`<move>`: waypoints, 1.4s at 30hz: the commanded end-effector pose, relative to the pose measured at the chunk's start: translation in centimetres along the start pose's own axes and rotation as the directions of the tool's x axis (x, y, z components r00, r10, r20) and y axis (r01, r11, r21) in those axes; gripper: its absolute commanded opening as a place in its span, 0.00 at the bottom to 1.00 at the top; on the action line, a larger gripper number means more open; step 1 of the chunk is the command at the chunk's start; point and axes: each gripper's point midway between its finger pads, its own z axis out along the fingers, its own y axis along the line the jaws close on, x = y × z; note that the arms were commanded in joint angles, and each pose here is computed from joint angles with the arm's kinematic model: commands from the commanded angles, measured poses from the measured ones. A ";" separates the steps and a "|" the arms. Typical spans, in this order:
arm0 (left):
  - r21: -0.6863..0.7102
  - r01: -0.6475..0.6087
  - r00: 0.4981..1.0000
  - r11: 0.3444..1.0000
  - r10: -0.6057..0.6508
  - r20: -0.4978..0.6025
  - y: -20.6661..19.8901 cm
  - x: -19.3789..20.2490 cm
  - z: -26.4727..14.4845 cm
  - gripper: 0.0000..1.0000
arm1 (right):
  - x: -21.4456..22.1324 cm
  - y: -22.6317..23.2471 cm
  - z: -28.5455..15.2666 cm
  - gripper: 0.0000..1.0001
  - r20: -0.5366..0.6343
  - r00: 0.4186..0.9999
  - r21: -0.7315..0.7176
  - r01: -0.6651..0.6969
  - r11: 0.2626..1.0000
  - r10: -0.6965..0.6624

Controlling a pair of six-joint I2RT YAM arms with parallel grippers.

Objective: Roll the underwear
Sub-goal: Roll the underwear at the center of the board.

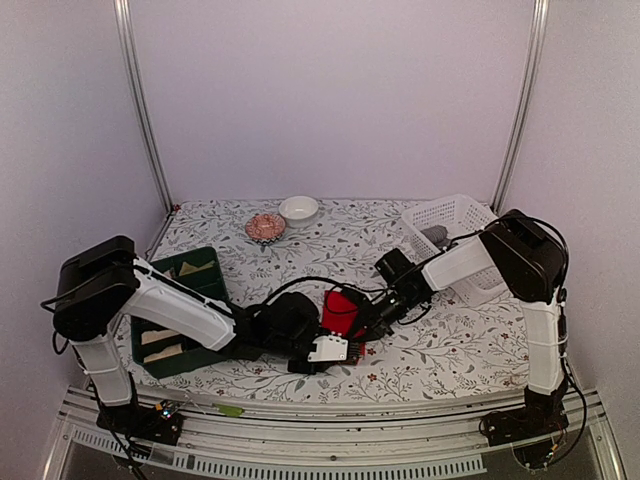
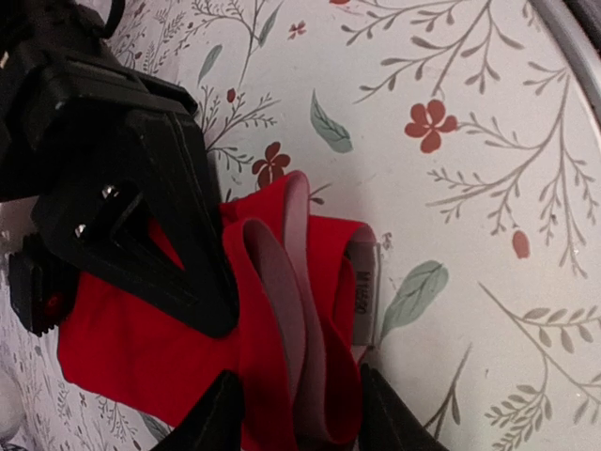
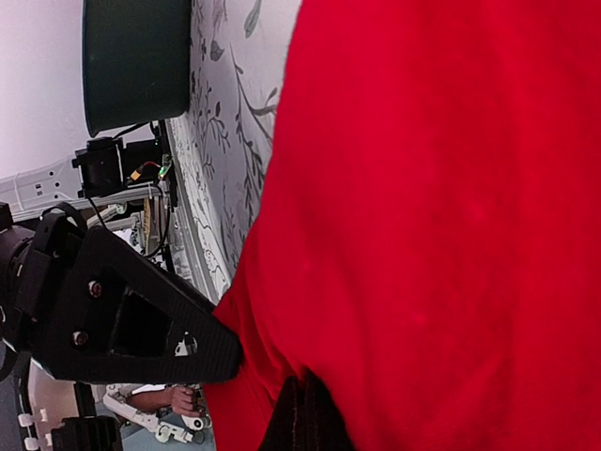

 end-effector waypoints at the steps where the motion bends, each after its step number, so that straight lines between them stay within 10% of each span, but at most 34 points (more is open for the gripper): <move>1: -0.032 -0.073 0.997 0.997 0.072 -0.039 -0.2 0.5 0.9 0.38 | 1.1 -3.2 0.8 0.00 -0.024 0.999 0.090 -0.027 0.996 0.029; 10: 0.096 -0.027 0.998 0.995 0.032 -0.051 -1.6 -0.2 0.2 0.00 | -0.2 -2.0 -0.5 0.02 0.022 0.997 0.147 0.072 0.987 -0.075; 16: 0.308 0.118 0.990 0.944 -0.087 -0.111 -4.5 0.0 -0.3 0.00 | -2.9 0.6 -6.9 0.45 0.250 0.935 0.266 0.185 0.946 -0.253; 26: 0.541 0.404 0.915 0.737 -0.320 -0.247 -4.9 1.6 0.3 0.00 | -2.1 7.5 -17.6 0.70 0.533 0.664 0.518 0.234 0.823 -0.525; 29: 0.587 0.455 0.889 0.670 -0.379 -0.257 -4.6 1.7 0.1 0.00 | -0.3 9.9 -20.8 0.99 0.613 0.536 0.564 0.219 0.796 -0.581; 35: 0.631 0.516 0.851 0.579 -0.432 -0.300 -3.9 2.3 0.8 0.00 | 1.5 12.7 -25.4 0.98 0.753 0.358 0.546 0.126 0.828 -0.552; 42: 0.623 0.608 0.789 0.493 -0.465 -0.401 -3.2 3.9 1.8 0.00 | 4.0 12.8 -16.9 0.62 0.470 0.559 0.493 0.476 0.728 -0.683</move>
